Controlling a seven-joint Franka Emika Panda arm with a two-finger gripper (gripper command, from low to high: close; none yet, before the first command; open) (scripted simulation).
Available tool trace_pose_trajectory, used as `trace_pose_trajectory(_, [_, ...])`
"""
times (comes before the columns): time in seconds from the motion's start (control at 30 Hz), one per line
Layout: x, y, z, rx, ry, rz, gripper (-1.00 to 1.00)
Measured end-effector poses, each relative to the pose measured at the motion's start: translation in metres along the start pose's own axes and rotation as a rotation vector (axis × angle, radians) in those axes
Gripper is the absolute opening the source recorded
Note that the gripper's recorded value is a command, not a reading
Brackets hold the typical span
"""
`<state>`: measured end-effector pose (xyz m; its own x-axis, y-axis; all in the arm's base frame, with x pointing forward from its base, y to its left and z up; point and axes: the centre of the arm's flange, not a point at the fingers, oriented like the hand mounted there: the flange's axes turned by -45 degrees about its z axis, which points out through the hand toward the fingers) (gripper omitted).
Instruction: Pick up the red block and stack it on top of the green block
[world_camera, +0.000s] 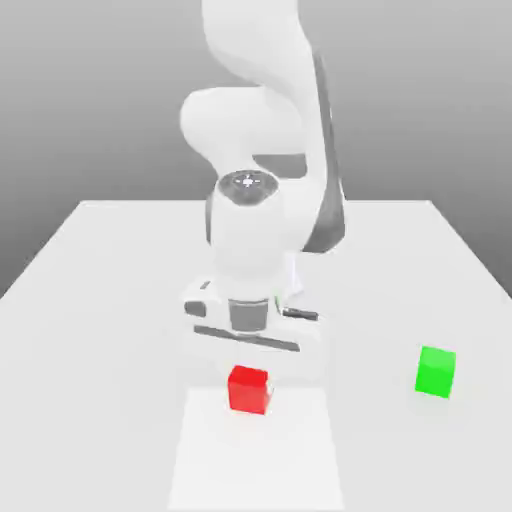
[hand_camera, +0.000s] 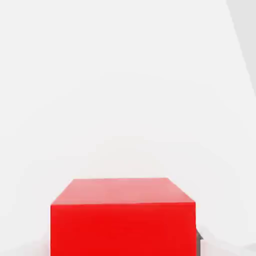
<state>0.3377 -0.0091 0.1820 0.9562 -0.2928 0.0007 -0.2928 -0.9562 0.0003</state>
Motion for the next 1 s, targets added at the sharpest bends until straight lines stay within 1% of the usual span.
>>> trace_pose_trajectory(0.1, [-0.002,-0.005,-0.023,0.0,0.0,-0.019,-1.0])
trace_pose_trajectory(0.27, [-0.024,-0.097,-0.041,-0.001,0.003,-0.363,-1.0])
trace_pose_trajectory(0.37, [-0.057,-0.159,-0.05,-0.001,0.003,-0.604,-1.0])
trace_pose_trajectory(0.5, [-0.121,-0.232,-0.062,0.001,0.001,-0.929,-1.0])
trace_pose_trajectory(0.57, [-0.136,-0.246,-0.053,-0.001,0.001,-0.993,-1.0])
trace_pose_trajectory(0.73, [-0.141,-0.25,-0.007,-0.001,0.002,-1.013,-1.0])
trace_pose_trajectory(0.77, [-0.141,-0.25,-0.001,0.0,0.001,-1.014,1.0])
trace_pose_trajectory(1.0, [-0.141,-0.25,-0.002,0.0,0.001,-1.015,1.0])
